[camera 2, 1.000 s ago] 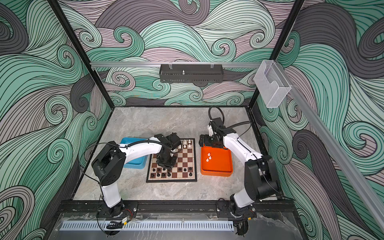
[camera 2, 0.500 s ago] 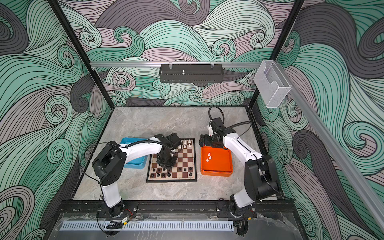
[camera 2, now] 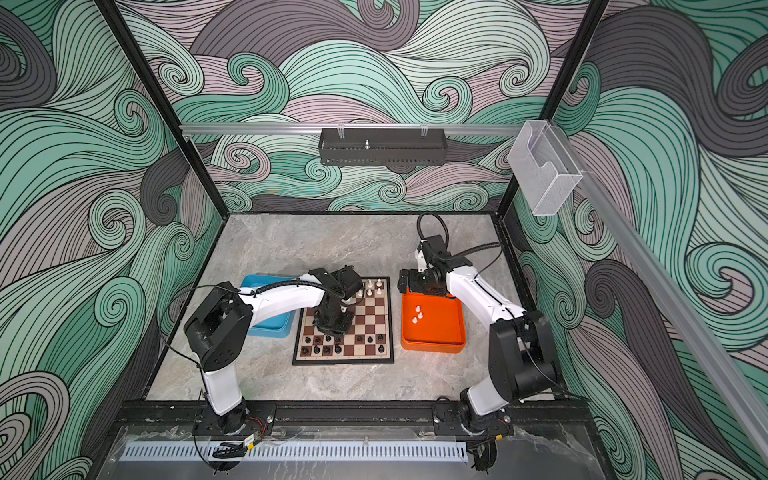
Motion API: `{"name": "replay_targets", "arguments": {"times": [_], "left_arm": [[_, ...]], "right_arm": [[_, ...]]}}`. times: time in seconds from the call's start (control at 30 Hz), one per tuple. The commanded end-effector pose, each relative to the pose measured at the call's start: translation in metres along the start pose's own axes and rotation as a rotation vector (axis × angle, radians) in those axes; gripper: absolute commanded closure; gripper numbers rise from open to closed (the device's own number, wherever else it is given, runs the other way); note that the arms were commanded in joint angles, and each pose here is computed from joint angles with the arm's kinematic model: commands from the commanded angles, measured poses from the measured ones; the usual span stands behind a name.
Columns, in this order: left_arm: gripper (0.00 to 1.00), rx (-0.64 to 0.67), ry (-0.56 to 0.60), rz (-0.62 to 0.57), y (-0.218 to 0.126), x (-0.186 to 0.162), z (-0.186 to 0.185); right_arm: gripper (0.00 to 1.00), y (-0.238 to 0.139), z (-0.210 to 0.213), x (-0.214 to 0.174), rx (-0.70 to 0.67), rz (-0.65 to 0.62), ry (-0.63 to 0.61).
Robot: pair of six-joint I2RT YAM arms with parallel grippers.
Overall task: Set up the chess pieces on the board
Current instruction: 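Lower the black pawn into the second row from the board's near edge, then release the pawn, raise left gripper over blue tray while right gripper moves over orange tray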
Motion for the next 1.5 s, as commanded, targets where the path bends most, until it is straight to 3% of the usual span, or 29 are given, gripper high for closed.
{"name": "replay_targets", "arguments": {"times": [0.0,0.43,0.77,0.97,1.1,1.23,1.47], "left_arm": [[0.71,0.011,-0.01,-0.046,-0.009,0.008,-0.004],[0.68,-0.029,-0.006,-0.152,-0.033,0.019,-0.002],[0.57,-0.118,-0.05,-0.335,-0.088,0.05,0.022],[0.39,-0.16,-0.116,-0.429,-0.121,0.057,0.051],[0.24,-0.137,-0.178,-0.462,-0.136,0.059,0.079],[0.16,-0.125,-0.263,-0.509,-0.152,0.06,0.108],[0.15,-0.065,-0.372,-0.568,-0.172,0.055,0.152]], "right_arm": [[0.01,-0.003,-0.002,-0.002,-0.006,-0.002,0.002],[0.01,-0.013,0.001,0.012,-0.031,0.002,-0.008],[0.01,-0.02,0.003,0.029,-0.068,0.027,0.009],[0.01,-0.023,-0.001,0.036,-0.128,0.041,0.02],[0.02,-0.022,-0.008,0.033,-0.083,0.06,0.061],[0.1,-0.022,-0.019,0.023,-0.084,0.079,0.074],[0.26,-0.004,-0.033,-0.01,-0.11,0.16,0.093]]}}
Point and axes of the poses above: each gripper's point midway between its finger pads, its own y axis out along the fingers, its own z axis along the line the jaws close on, x = y × z, the point moved 9 cm from there along -y, back along the fingers, and after that the axes turned 3 degrees about -y, right-handed, at the moved point
